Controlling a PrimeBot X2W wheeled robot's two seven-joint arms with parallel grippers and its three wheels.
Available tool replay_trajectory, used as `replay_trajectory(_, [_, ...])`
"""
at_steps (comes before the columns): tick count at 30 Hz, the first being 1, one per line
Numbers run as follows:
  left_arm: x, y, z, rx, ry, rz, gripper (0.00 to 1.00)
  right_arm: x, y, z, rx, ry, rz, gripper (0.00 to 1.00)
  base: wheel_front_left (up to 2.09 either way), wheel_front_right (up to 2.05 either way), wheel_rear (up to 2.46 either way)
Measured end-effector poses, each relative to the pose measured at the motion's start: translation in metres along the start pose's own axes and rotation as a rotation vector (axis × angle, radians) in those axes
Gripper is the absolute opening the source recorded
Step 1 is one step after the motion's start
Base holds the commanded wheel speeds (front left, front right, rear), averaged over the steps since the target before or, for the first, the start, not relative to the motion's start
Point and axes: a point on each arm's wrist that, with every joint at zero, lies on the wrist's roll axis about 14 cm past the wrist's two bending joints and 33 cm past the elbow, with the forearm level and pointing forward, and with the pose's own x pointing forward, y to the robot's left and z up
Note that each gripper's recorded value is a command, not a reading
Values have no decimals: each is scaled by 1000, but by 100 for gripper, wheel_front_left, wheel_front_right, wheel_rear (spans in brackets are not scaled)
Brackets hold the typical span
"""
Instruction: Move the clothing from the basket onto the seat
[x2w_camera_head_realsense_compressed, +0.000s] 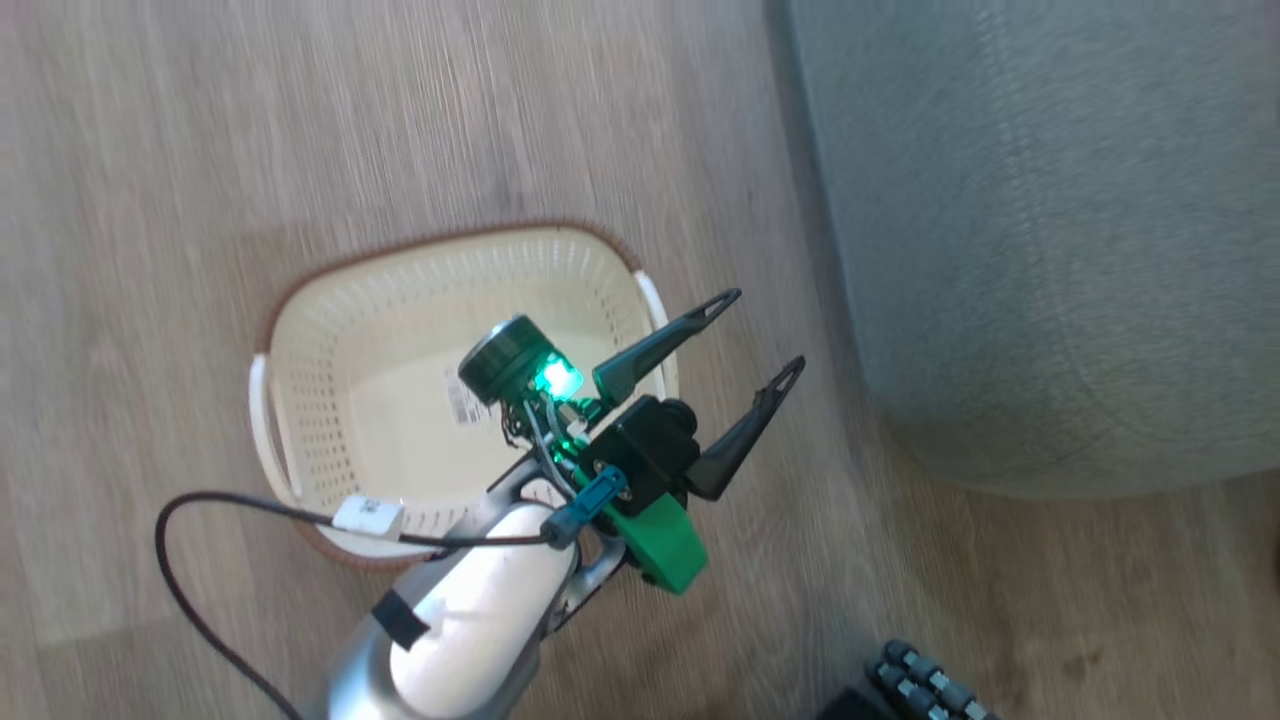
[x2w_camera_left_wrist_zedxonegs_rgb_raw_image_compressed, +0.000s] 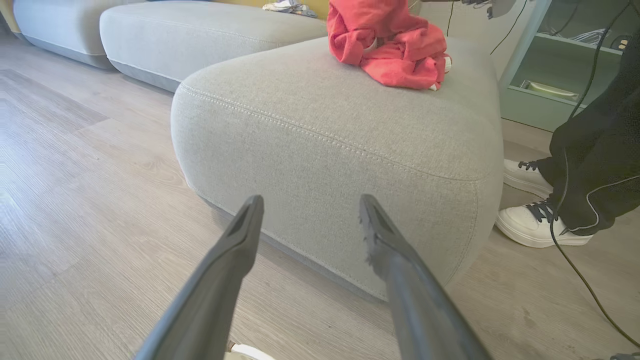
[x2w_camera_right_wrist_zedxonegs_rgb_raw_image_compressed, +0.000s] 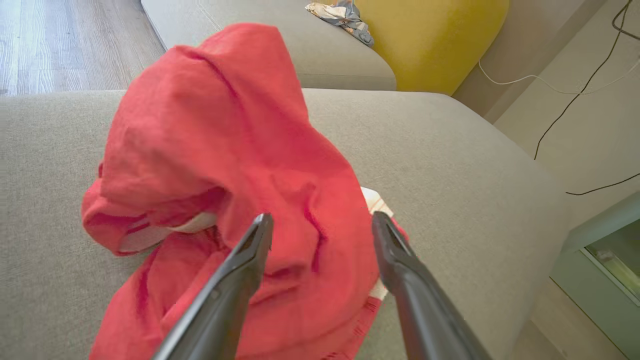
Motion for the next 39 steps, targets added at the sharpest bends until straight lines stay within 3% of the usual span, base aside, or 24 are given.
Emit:
replay_trajectory(7, [-8, -13, 33, 37, -42, 12, 100, -23, -18, 45, -6, -101, 18, 100, 0, 0, 0])
replay_trajectory(16, [-28, -27, 69, 72, -94, 60, 100, -62, -22, 113, 41, -348, 90, 100, 0, 0, 0])
replay_trajectory(20, [-38, -25, 84, 93, -117, 105, 100, -87, -4, 126, 38, -436, 182, 100, 0, 0, 0])
replay_trajectory(28, [-64, -19, 108, 128, -160, 207, 100, -141, 26, 155, 144, -613, 342, 100, 0, 0, 0])
replay_trajectory(33, [-86, -9, 113, 134, -166, 290, 100, -174, 66, 157, 192, -669, 480, 100, 0, 0, 0])
replay_trajectory(36, [-101, 5, 121, 145, -186, 374, 100, -191, 89, 152, 227, -675, 548, 100, 0, 0, 0])
replay_trajectory(39, [-128, 34, 133, 143, -220, 531, 100, -208, 114, 144, 268, -671, 618, 100, 0, 0, 0])
